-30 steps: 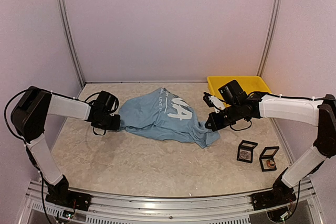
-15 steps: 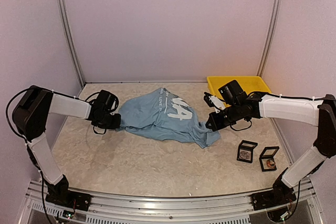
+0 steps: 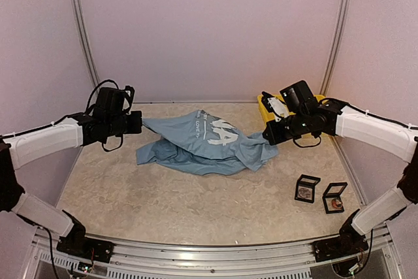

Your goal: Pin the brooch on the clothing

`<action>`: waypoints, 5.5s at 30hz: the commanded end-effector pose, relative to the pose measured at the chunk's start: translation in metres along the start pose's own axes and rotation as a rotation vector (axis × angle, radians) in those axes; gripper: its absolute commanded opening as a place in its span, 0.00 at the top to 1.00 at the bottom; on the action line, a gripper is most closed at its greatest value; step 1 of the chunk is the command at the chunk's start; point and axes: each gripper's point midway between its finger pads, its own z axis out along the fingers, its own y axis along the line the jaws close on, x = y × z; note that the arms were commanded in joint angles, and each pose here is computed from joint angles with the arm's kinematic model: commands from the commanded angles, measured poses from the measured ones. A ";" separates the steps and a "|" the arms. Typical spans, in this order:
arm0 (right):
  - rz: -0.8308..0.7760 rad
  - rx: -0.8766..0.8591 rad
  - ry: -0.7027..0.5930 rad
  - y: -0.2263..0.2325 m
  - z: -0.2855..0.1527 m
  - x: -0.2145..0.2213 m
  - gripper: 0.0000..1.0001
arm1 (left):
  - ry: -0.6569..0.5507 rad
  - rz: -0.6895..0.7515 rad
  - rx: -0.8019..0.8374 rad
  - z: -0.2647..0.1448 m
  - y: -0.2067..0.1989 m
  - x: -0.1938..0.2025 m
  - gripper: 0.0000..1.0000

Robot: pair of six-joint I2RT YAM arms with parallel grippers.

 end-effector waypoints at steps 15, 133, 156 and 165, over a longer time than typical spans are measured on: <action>-0.047 0.029 -0.240 0.002 -0.107 -0.090 1.00 | -0.281 -0.122 -0.065 -0.142 0.029 -0.084 1.00; 0.041 -0.202 0.254 0.036 0.106 0.047 0.88 | -0.025 -0.411 -0.315 -0.075 0.097 0.136 1.00; -0.051 -0.155 0.236 0.052 0.126 0.037 0.66 | -0.020 -0.390 -0.339 -0.074 0.101 0.141 1.00; -0.161 -0.095 0.174 0.067 0.121 0.025 0.61 | -0.022 -0.386 -0.338 -0.073 0.101 0.140 1.00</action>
